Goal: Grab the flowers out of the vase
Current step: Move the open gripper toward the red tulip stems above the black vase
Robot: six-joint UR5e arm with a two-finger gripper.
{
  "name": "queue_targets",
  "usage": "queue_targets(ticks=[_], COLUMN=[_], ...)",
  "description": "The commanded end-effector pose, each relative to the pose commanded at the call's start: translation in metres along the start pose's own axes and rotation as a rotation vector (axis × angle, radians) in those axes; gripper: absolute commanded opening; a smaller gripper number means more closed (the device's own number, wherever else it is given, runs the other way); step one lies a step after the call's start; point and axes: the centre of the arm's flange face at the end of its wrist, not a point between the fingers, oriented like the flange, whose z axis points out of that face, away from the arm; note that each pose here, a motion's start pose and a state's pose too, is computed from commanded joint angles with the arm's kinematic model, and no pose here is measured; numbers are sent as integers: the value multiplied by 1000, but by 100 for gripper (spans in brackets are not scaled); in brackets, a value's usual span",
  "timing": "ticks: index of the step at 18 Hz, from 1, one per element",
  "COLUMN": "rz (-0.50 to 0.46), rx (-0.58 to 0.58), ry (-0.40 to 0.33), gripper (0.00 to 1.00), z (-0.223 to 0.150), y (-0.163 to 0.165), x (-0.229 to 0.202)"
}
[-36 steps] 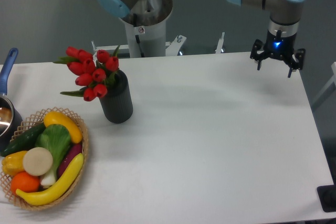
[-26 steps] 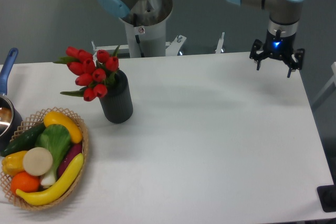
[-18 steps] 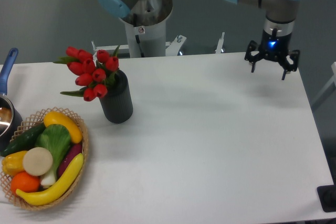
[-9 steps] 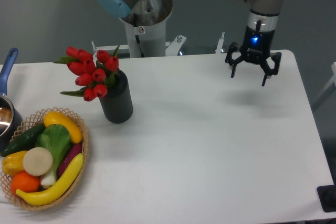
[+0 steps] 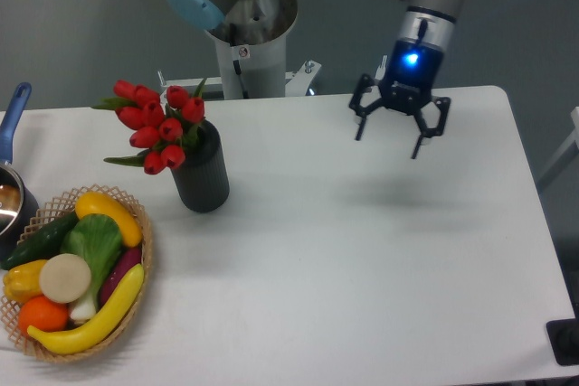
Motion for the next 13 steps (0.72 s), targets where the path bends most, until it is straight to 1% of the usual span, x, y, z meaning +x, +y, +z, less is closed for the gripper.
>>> queue_targets(ticks=[3,5,9,13], rz=[-24,-21,-33,-43], rx=[74,88,103,163], ry=[23,30,43,70], gripper=[100,100,100,100], z=[4,5,8,14], y=[6,3,9,8], x=[21,28,52,80])
